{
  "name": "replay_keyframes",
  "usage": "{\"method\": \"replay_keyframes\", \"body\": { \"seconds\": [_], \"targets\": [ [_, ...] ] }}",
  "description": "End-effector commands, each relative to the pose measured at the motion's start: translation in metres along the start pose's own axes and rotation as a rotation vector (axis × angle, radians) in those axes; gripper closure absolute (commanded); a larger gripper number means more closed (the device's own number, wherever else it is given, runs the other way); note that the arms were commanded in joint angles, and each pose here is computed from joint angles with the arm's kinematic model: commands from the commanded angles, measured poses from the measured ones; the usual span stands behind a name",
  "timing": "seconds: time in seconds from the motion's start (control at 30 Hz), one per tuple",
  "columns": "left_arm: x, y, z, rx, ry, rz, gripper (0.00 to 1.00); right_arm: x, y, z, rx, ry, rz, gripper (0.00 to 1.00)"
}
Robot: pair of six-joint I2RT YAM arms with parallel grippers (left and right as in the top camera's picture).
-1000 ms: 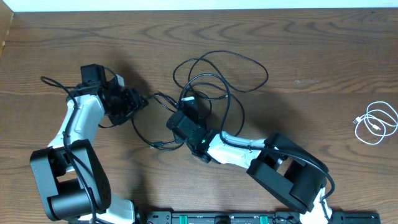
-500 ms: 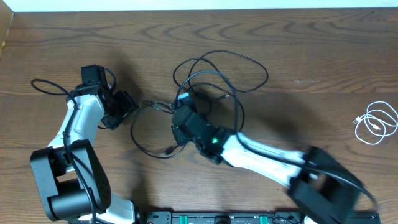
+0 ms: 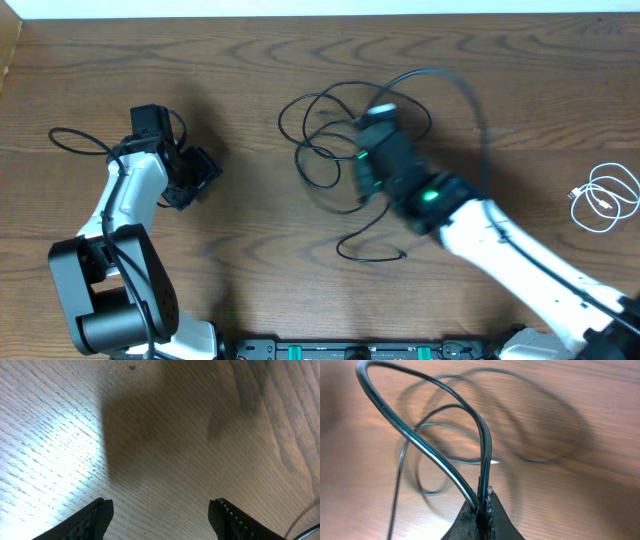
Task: Untangle cables
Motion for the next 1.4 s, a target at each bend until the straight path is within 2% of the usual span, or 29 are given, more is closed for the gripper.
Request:
{"method": "replay_keyframes", "body": {
  "seconds": [0.0,0.13,0.37,0.73,0.77,0.8,0.83,0.87,0.9,1.37],
  "targets": [
    [0.002,0.003,0.004,-0.019,-0.016,0.008,0.33,-0.008,-0.016,-0.048,0.073,0.098,-0.017,0.99],
    [0.002,0.003,0.004,-0.020,-0.017,0.011,0.33,-0.006,-0.005,-0.122,0.189,0.273,0.088,0.99],
    [0.002,0.004,0.004,-0.019,-0.014,0.013,0.33,-0.020,0.011,-0.211,0.379,0.463,0.173,0.99],
    [0.002,0.005,0.000,-0.019,0.017,0.028,0.33,-0.054,0.030,-0.312,0.817,0.678,0.097,0.97],
    [0.002,0.005,0.000,-0.019,0.017,0.028,0.33,-0.056,0.031,-0.316,0.841,0.689,0.091,0.83],
    [0.002,0.005,0.000,-0.019,0.017,0.028,0.33,-0.058,0.033,-0.321,0.862,0.696,0.086,0.57],
    [0.002,0.005,0.000,-0.019,0.017,0.028,0.33,-0.059,0.034,-0.323,0.874,0.694,0.086,0.24],
    [0.002,0.005,0.000,-0.019,0.017,0.028,0.33,-0.060,0.035,-0.324,0.883,0.688,0.086,0.06],
    [0.002,0.005,0.000,-0.019,0.017,0.028,0.33,-0.060,0.035,-0.325,0.891,0.678,0.088,0.01],
    [0.002,0.007,-0.003,-0.018,0.033,0.037,0.33,-0.035,0.026,-0.281,0.902,0.368,0.158,0.01]
  ]
}}
Point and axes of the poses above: each gripper's point midway between its finger pads, its own x axis out along the fingers, its own z axis along the line the jaws close on, y = z × x, the point moved 4 cm from there along -x, back along the fingers, and after that the axes turned 5 degrees about x, right-handed, at the moved point
